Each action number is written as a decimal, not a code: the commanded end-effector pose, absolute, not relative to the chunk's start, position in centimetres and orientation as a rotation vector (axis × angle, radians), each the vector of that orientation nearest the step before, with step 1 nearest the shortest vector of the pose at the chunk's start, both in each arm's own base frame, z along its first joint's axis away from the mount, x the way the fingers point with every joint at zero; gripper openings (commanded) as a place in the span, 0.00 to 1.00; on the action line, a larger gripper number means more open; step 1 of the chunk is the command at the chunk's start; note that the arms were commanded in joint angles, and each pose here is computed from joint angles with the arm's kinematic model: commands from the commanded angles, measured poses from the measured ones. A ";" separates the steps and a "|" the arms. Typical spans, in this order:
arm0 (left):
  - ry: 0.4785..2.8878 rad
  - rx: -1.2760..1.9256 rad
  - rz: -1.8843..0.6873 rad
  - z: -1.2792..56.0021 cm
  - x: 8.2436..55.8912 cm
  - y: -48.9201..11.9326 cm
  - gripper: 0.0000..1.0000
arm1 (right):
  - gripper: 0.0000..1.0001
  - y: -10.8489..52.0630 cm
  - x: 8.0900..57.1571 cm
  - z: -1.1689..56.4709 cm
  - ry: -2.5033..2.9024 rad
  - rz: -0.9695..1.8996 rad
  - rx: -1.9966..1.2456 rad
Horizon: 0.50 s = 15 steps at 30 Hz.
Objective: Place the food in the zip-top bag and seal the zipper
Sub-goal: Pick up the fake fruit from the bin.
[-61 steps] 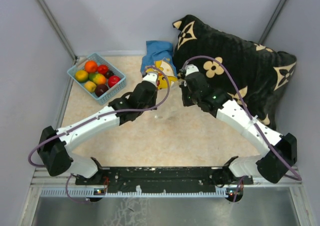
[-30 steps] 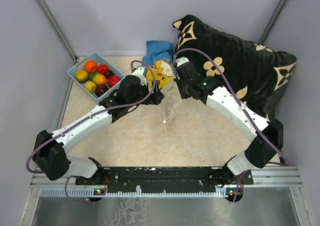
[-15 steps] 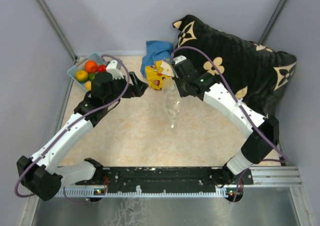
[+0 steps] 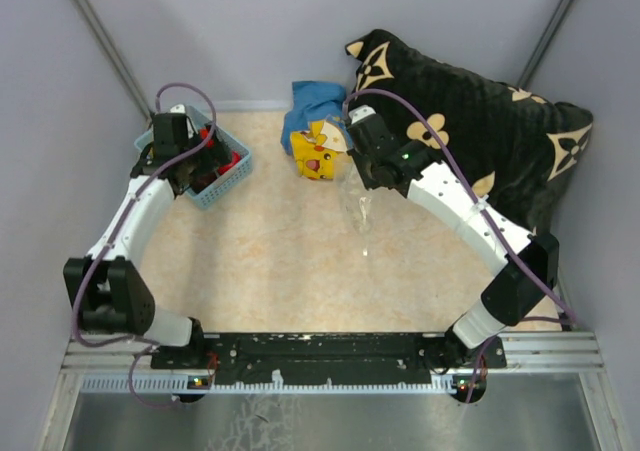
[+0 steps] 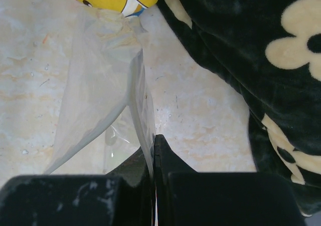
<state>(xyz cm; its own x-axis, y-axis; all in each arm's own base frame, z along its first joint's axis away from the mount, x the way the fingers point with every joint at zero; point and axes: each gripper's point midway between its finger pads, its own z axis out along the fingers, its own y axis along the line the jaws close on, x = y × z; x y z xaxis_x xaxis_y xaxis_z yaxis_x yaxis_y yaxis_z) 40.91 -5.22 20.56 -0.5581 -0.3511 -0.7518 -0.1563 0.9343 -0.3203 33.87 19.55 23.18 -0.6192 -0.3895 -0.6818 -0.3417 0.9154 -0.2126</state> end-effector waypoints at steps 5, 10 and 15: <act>2.225 -0.328 -0.114 20.4 46.2 -2.5 0.99 | 0.00 19.3 34.3 24.7 2.240 -0.107 -0.521; 2.303 -0.299 -0.088 17.5 49.8 -2.6 0.93 | 0.00 19.0 34.4 25.0 2.236 -0.122 -0.512; 2.366 -0.280 -0.051 14.4 51.9 -2.4 0.88 | 0.00 18.7 34.3 24.9 2.241 -0.144 -0.510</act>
<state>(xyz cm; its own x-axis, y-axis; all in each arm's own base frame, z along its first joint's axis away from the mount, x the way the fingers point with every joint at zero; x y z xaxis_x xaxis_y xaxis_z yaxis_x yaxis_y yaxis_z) 51.24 -3.10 16.35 -0.6531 -0.2557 -0.7128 -0.1896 0.9665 -0.1729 33.99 19.02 23.25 -0.6161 -0.4040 -0.6762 -0.3321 0.9117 -0.2420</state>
